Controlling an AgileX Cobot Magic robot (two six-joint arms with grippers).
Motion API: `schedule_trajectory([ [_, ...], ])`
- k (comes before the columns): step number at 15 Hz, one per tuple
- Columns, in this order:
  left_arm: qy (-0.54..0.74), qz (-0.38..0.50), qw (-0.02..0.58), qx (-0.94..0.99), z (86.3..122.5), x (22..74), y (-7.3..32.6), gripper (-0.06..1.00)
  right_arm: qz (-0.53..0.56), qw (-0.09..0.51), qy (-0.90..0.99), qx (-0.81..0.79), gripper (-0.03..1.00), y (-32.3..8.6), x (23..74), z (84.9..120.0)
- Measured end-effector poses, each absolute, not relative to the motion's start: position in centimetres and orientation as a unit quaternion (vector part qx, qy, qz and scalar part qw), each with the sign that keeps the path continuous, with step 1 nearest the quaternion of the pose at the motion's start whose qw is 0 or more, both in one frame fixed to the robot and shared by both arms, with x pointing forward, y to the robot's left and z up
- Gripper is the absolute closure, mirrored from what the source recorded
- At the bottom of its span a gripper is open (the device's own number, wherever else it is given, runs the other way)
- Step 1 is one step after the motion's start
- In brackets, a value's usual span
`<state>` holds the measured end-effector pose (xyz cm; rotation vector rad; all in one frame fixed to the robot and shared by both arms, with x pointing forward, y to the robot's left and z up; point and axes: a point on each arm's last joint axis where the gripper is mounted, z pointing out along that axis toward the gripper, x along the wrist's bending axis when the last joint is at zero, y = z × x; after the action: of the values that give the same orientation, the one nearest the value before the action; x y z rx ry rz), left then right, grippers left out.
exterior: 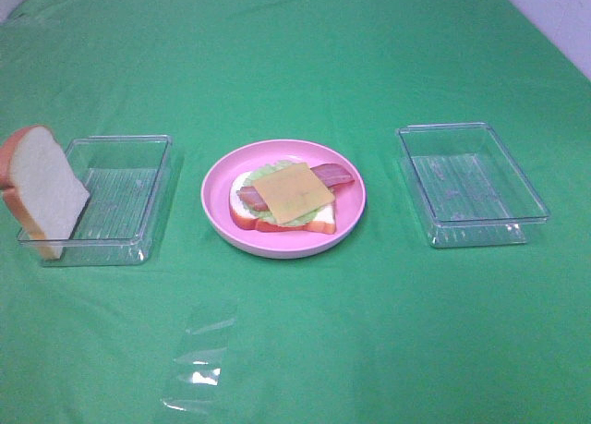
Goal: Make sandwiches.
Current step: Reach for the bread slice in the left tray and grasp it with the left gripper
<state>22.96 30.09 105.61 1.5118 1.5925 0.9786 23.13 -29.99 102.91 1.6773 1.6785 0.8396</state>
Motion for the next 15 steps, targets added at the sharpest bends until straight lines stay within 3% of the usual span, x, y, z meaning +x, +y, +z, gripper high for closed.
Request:
schedule_trajectory([
  [15,0.618,0.380,0.360,0.587,105.61,22.96,30.09,-0.05,0.318,0.306,0.635,0.634,0.00,-29.97,23.12,102.87],
])
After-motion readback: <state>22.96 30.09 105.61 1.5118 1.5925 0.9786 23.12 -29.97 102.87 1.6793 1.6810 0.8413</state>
